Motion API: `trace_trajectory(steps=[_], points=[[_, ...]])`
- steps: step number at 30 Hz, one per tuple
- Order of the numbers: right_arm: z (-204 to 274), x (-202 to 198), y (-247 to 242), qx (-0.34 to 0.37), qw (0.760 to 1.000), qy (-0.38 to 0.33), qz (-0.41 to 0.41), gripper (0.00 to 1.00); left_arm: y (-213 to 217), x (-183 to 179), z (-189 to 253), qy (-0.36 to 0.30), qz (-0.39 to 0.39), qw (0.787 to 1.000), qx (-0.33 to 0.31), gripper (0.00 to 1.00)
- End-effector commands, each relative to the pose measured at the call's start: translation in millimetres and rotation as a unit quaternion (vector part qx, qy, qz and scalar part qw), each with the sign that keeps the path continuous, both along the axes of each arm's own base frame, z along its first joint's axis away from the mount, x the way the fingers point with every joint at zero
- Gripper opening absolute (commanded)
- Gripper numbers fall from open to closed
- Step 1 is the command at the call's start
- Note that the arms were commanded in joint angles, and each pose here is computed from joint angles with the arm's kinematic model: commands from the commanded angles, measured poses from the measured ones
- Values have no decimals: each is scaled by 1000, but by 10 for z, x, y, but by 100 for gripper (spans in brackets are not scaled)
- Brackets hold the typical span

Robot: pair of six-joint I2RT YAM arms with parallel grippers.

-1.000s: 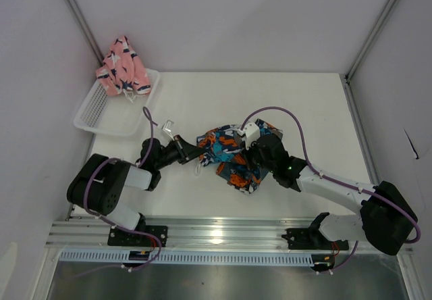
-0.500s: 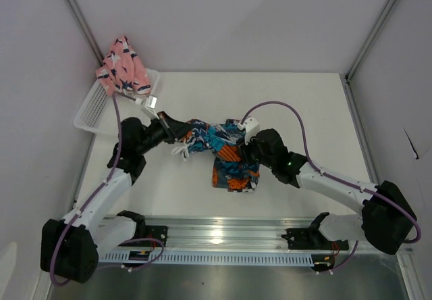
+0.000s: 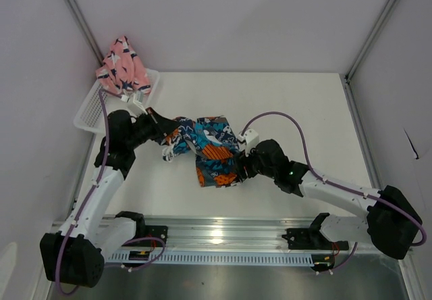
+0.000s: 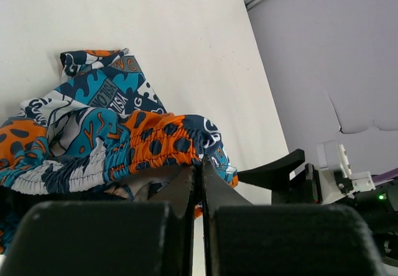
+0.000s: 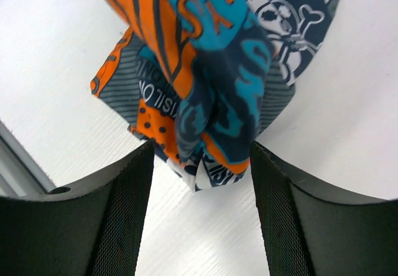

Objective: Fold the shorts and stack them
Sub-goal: Flatten the shorts out

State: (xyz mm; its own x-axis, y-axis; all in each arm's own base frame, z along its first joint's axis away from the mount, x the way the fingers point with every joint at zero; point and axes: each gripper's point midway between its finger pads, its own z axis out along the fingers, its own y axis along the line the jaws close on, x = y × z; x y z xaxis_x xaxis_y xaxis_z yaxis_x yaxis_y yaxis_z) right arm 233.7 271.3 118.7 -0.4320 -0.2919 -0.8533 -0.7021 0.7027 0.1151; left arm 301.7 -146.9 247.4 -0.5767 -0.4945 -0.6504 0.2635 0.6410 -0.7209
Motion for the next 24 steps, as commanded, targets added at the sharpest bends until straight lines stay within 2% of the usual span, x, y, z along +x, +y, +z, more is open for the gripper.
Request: trace_trajectory(steps=[1, 12, 19, 24], points=[[82, -58, 96, 29, 1000, -3, 11, 65, 11, 5, 300, -37, -10, 999, 0, 0], [-121, -86, 9, -1, 1000, 11, 0, 64, 116, 37, 453, -45, -2, 999, 7, 0], [-367, 16, -24, -41, 998, 32, -19, 60, 113, 40, 482, -49, -7, 999, 6, 0], [-378, 9, 164, -52, 998, 38, 3, 47, 101, 34, 506, -52, -14, 999, 4, 0]])
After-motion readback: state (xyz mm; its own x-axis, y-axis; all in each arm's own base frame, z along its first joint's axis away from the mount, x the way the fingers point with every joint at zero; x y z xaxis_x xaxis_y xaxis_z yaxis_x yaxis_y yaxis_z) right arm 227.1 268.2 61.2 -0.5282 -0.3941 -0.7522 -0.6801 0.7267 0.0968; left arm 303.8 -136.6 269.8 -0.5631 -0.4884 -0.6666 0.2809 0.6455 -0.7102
